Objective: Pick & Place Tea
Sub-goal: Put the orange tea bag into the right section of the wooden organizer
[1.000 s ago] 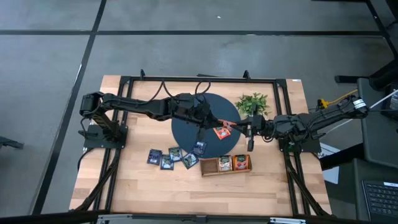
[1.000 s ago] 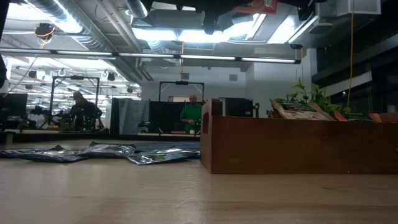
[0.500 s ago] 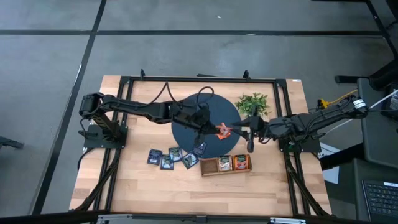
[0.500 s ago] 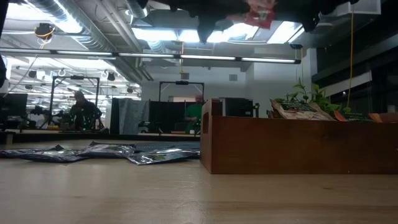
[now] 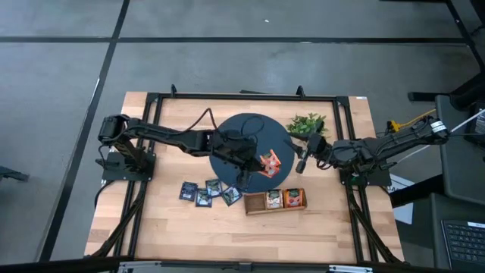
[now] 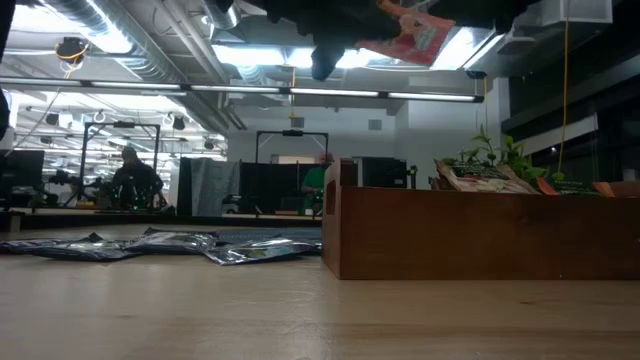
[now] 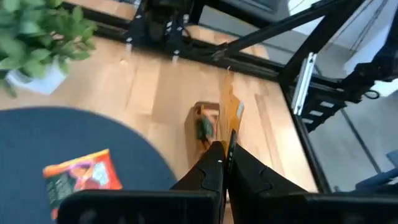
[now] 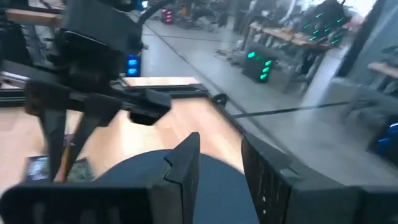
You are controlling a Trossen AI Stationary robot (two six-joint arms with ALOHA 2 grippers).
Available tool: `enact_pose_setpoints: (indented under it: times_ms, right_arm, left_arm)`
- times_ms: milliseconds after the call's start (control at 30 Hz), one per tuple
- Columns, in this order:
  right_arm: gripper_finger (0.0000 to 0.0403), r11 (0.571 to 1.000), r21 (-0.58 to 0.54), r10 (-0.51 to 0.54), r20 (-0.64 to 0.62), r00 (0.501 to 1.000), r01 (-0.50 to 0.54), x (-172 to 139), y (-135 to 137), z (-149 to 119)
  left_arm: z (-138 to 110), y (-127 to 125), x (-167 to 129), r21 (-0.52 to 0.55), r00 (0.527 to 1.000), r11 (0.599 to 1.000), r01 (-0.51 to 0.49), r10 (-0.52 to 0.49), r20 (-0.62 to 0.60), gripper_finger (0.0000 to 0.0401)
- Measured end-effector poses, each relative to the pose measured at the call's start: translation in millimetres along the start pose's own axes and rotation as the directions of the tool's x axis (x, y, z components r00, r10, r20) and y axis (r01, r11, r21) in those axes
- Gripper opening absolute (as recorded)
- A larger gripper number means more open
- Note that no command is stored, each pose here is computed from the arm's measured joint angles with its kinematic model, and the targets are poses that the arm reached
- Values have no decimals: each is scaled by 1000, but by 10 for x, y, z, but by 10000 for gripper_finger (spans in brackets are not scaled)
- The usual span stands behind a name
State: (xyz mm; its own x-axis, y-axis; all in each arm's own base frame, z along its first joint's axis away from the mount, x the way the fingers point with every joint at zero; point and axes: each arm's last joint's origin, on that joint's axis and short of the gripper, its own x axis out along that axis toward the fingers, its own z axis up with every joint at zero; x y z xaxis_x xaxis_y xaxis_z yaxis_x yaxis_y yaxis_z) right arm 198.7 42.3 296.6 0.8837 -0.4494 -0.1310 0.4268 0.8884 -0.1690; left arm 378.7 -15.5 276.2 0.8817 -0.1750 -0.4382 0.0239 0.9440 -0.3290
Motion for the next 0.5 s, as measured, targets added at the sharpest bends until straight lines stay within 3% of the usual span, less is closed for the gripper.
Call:
enact_pose_setpoints:
  times_ms: [200, 500]
  right_arm:
    - [119, 972, 88, 224, -76, 972, -217, 9, 45, -89]
    - [119, 923, 177, 366, -126, 922, -342, 77, 68, -150]
  left_arm:
    - [-22, -11, 175, 3, 986, 999, -40, 40, -159, 4]
    - [216, -59, 377, 94, 942, 994, -62, 90, -324, 4]
